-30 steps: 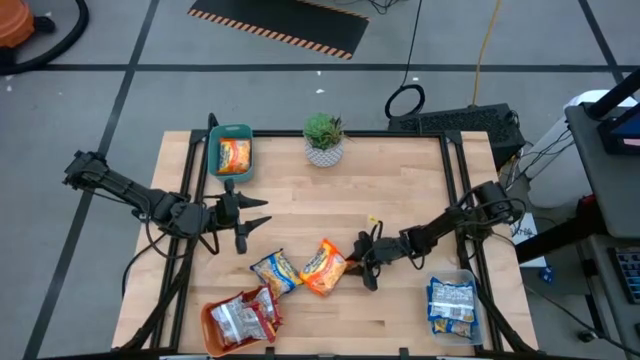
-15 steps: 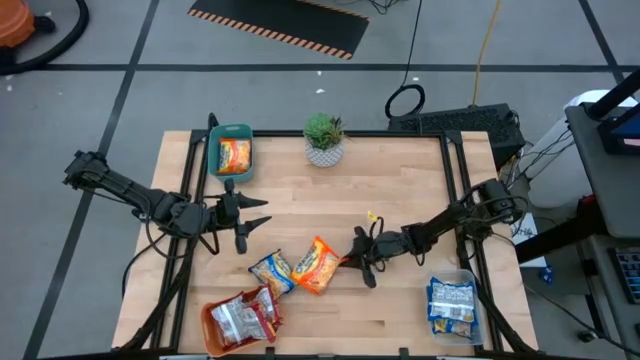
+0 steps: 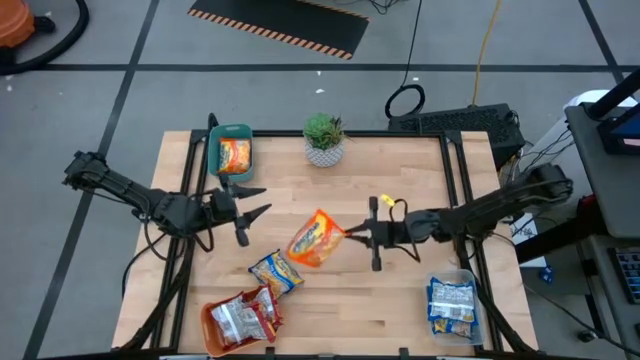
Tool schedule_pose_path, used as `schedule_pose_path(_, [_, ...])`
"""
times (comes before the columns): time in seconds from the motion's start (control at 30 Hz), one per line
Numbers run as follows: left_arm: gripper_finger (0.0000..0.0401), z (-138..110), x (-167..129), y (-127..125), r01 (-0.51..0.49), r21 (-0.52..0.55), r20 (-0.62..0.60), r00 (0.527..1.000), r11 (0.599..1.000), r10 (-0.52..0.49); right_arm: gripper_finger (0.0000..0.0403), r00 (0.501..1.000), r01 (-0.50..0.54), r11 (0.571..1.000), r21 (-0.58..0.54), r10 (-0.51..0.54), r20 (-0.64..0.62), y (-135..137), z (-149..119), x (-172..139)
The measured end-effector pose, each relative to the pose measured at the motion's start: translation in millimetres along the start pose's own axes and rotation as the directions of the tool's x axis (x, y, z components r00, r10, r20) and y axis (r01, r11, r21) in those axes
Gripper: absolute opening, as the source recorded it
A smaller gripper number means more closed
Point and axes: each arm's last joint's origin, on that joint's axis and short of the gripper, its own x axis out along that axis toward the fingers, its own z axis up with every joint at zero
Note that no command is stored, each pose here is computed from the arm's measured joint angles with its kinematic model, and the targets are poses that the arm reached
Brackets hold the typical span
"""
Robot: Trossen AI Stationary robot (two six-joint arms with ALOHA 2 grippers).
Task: Sort Maruchan noodles
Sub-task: Put the orange noodle pack into the blue bin
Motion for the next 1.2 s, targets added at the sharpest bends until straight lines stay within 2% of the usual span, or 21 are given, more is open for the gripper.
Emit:
schedule_pose_path(0.1, [0.0193, 3, 0, -1, 0.011, -0.029, 0.021, 1.000, 1.000, -0.011, 0.0001, 0.998, 0.046, 0.993, -0.113, -0.049, -0.027, -4, 20, 1])
schedule_pose_path(0.23, [0.0193, 9, -1, -1, 0.015, -0.056, 0.073, 0.997, 0.998, -0.011, 0.0001, 0.992, 0.078, 0.962, -0.260, -0.101, -0.074, -8, 41, 6])
schedule_pose_path(0.4, [0.0193, 13, -6, -2, 0.045, -0.094, 0.101, 0.994, 0.995, -0.036, 0.0001, 0.982, 0.145, 0.923, -0.356, -0.178, -0.061, -12, 56, 10])
schedule_pose_path(0.53, [0.0193, 15, -12, -3, 0.134, -0.092, 0.124, 0.985, 0.987, -0.122, 0.0000, 0.978, 0.162, 0.916, -0.366, -0.200, -0.067, -10, 57, 9])
schedule_pose_path(0.73, [0.0193, 19, -16, -3, 0.264, -0.202, 0.165, 0.958, 0.943, -0.233, 0.0000, 0.950, 0.246, 0.895, -0.372, -0.298, -0.089, -4, 55, 9])
schedule_pose_path(0.87, [0.0193, 19, -16, -5, 0.330, -0.208, 0.167, 0.940, 0.921, -0.299, 0.0000, 0.936, 0.299, 0.899, -0.319, -0.342, -0.085, -6, 57, 8])
schedule_pose_path(1.0, [0.0195, 14, -12, -11, 0.348, -0.181, 0.136, 0.935, 0.920, -0.327, 0.0000, 0.922, 0.348, 0.888, -0.301, -0.382, -0.062, -7, 60, 8])
schedule_pose_path(1.1, [0.0216, 9, -7, -13, 0.380, -0.158, 0.105, 0.924, 0.911, -0.367, 0.0000, 0.923, 0.358, 0.890, -0.284, -0.383, -0.036, -8, 63, 8])
schedule_pose_path(1.2, [0.0262, 3, 0, -16, 0.416, -0.149, 0.067, 0.910, 0.897, -0.410, 0.0000, 0.938, 0.330, 0.903, -0.275, -0.346, -0.010, -7, 65, 8])
